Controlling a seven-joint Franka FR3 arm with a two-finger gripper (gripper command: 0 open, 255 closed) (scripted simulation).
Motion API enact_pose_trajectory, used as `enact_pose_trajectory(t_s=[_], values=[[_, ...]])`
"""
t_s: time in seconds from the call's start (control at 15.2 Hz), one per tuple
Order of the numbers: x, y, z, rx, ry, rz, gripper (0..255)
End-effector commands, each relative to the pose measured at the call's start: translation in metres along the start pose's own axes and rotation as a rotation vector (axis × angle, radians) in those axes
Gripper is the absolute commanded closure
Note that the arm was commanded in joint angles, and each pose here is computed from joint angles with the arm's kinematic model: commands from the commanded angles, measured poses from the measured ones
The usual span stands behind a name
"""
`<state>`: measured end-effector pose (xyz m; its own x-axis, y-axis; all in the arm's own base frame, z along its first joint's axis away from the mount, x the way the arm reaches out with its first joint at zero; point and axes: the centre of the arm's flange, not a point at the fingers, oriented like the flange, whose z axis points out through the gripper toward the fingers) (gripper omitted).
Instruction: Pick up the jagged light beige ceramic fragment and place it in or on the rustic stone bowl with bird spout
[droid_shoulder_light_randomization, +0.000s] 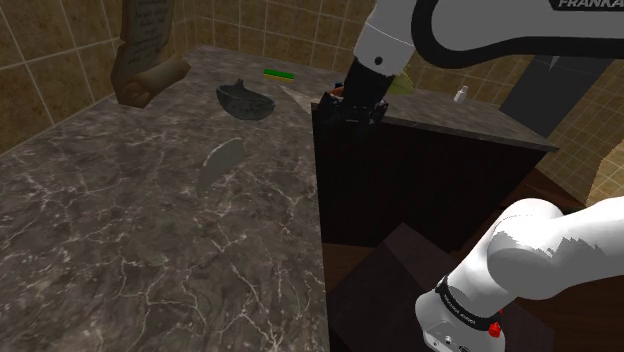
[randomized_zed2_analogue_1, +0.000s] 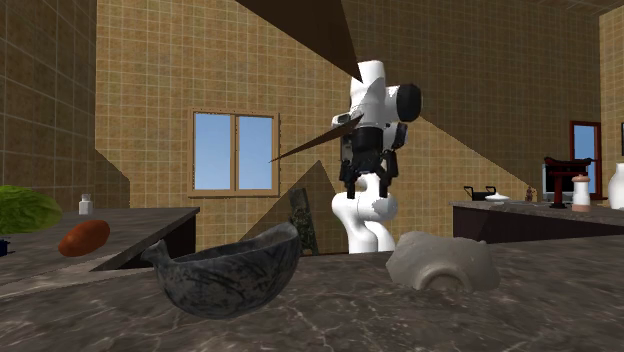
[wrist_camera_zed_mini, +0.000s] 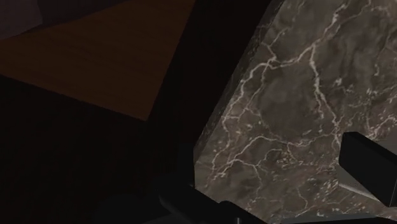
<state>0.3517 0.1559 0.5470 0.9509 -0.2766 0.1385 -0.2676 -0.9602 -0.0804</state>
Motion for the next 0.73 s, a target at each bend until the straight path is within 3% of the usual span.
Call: enact_pose_trajectory(t_s=[0.0, 0.66], values=[[-0.002, -0.026, 0.007, 0.011, 0.010, 0.044, 0], [0.012, -0.146, 0.040, 0.056, 0.059, 0.244, 0]])
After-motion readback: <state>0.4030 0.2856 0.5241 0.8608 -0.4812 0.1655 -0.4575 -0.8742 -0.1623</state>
